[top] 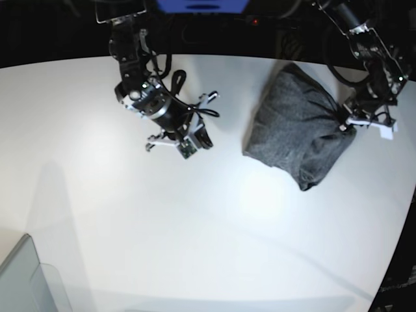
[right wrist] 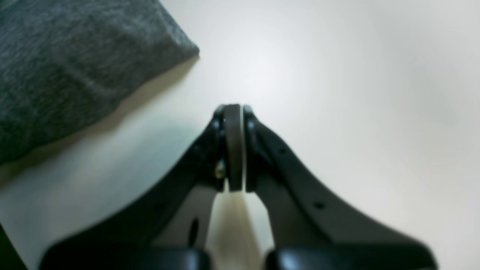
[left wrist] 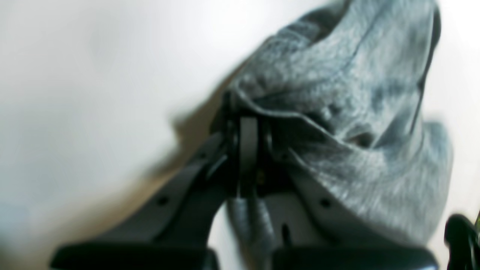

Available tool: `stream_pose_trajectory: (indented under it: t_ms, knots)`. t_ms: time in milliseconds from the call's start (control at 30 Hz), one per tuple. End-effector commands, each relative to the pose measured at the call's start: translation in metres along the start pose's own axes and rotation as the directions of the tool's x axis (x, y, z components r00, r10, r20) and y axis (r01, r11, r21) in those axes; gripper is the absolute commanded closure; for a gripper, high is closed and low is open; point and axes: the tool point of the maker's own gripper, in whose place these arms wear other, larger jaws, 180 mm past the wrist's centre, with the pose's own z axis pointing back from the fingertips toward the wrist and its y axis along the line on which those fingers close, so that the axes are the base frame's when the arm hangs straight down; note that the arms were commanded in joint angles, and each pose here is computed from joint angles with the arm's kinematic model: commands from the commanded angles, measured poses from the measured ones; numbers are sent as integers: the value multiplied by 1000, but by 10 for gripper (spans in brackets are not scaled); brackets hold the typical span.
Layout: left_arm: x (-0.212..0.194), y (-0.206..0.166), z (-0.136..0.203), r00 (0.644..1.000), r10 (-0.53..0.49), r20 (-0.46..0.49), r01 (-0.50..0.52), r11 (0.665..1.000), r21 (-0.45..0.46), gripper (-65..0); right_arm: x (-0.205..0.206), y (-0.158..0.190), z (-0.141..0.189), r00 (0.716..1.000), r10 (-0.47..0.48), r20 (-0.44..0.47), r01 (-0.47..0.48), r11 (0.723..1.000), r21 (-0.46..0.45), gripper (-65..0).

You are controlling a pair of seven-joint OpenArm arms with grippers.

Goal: Layout the t-shirt on the table in an organized manner, then fold the t-shirt properly

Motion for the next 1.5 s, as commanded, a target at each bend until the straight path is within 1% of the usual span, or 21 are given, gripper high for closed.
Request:
stream_pose_trajectory:
  t_ms: [0, 167, 267, 400, 433, 533, 733, 767, 800, 900, 967, 1067, 1200, 1300, 1467]
  knots:
    - [10, -15, -7, 1000, -20, 18, 21, 999, -37, 0, 14, 3, 2, 998, -8, 55, 8, 1000, 4, 0]
    - [1, -65, -53, 998, -64, -17, 61, 989, -132, 0, 2, 6, 5, 999, -19, 30, 18, 1000, 9, 0]
    - [-2, -103, -75, 994, -107, -23, 100, 975, -199, 0, -1, -1, 6, 1000, 1, 19, -1, 1000, 0, 0]
    - [8, -149, -89, 985, -174, 5, 169, 950, -264, 0, 7, -12, 5, 999, 19, 31, -18, 1000, -17, 0]
    - [9, -160, -90, 981, -192, 10, 187, 942, -281, 0, 7, -20, 7, 999, 18, 31, -17, 999, -36, 0]
    - [15, -180, -90, 974, -228, 18, 222, 926, -307, 0, 6, -28, 9, 999, 7, 31, -5, 998, -57, 0]
    - [19, -177, -89, 975, -220, 21, 215, 927, -307, 0, 5, -28, 9, 1000, 10, 30, -8, 998, -57, 0]
    - [19, -171, -88, 977, -213, 16, 208, 929, -305, 0, 5, -29, 9, 1000, 11, 29, -9, 998, -57, 0]
    - [19, -157, -85, 978, -210, -2, 200, 935, -293, 0, 4, -28, 10, 1000, 10, 28, -9, 998, -57, 0]
    - [15, -139, -71, 984, -175, -37, 155, 936, -315, 0, 2, -31, 11, 1000, 8, 23, -7, 998, -62, 0]
    - [13, -127, -58, 988, -150, -31, 132, 935, -329, 0, -2, -41, 16, 1000, -4, 19, 5, 996, -89, 0]
    - [5, -114, -41, 990, -138, -33, 119, 932, -343, 0, -5, -52, 20, 1000, -15, 16, 17, 993, -117, 0]
    - [-18, -113, -30, 988, -144, -52, 116, 926, -360, 0, -10, -75, 31, 999, -38, 15, 40, 983, -179, 0]
    - [-41, -123, -33, 989, -118, -87, 76, 921, -382, 0, -16, -91, 39, 998, -60, 10, 61, 973, -225, 0]
    - [-65, -130, -36, 988, -81, -130, 23, 918, -397, 0, -34, -110, 56, 995, -103, -5, 97, 952, -289, 0]
